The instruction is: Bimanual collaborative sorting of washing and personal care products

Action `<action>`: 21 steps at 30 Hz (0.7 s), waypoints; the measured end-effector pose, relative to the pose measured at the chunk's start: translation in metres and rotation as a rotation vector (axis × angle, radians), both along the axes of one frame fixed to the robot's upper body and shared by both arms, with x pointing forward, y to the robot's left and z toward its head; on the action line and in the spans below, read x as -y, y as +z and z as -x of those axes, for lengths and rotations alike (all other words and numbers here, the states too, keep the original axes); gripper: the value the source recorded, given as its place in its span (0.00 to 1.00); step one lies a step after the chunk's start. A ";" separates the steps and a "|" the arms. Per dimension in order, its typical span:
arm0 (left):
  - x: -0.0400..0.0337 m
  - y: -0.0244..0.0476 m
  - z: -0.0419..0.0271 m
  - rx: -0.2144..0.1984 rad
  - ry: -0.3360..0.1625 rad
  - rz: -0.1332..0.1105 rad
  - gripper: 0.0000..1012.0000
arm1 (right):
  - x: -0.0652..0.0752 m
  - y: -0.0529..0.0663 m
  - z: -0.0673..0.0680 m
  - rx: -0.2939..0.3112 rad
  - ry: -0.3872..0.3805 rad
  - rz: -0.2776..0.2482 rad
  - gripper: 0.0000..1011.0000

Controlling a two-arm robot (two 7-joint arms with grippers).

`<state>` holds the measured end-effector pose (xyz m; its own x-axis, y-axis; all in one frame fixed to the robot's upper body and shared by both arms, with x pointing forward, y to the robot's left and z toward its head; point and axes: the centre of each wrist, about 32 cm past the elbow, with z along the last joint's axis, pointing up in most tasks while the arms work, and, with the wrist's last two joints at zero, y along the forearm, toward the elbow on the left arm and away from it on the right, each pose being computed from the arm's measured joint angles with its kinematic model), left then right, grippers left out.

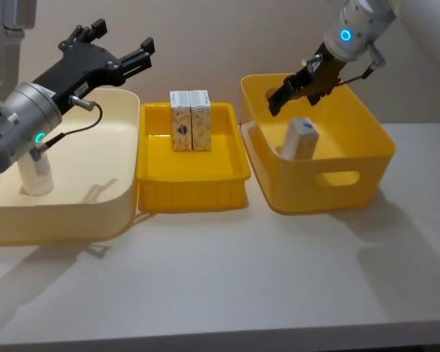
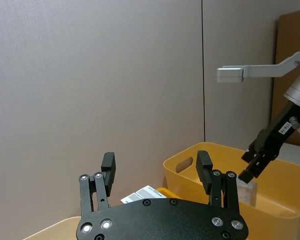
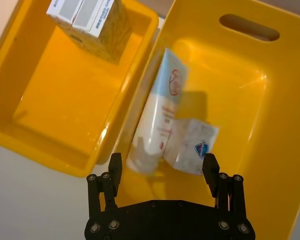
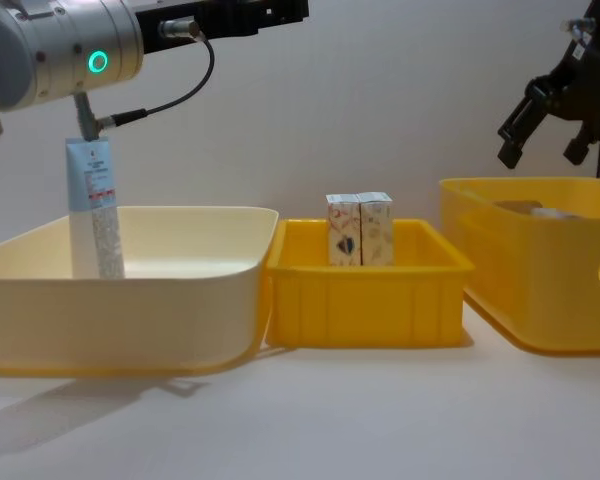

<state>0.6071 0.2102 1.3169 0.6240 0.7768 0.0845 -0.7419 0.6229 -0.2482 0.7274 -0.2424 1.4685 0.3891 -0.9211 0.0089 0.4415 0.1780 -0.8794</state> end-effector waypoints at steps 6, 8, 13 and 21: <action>0.0000 0.0000 0.0000 0.000 0.000 0.000 0.99 | 0.002 0.002 -0.001 -0.046 -0.003 -0.012 0.99; 0.0000 0.0000 0.0000 0.000 0.000 0.000 0.99 | 0.002 0.002 -0.001 -0.053 -0.003 -0.013 0.99; 0.0000 0.0000 0.0000 0.000 0.000 0.000 0.99 | 0.004 0.003 -0.002 -0.074 -0.007 -0.020 0.99; 0.0000 0.0000 0.0000 0.000 0.000 0.000 0.99 | 0.005 0.004 -0.002 -0.093 -0.010 -0.025 0.99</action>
<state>0.6071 0.2102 1.3168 0.6240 0.7768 0.0846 -0.7419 0.6230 -0.2481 0.7293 -0.2470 1.4725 0.3776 -0.9246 -0.0500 0.3604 0.1965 -0.9119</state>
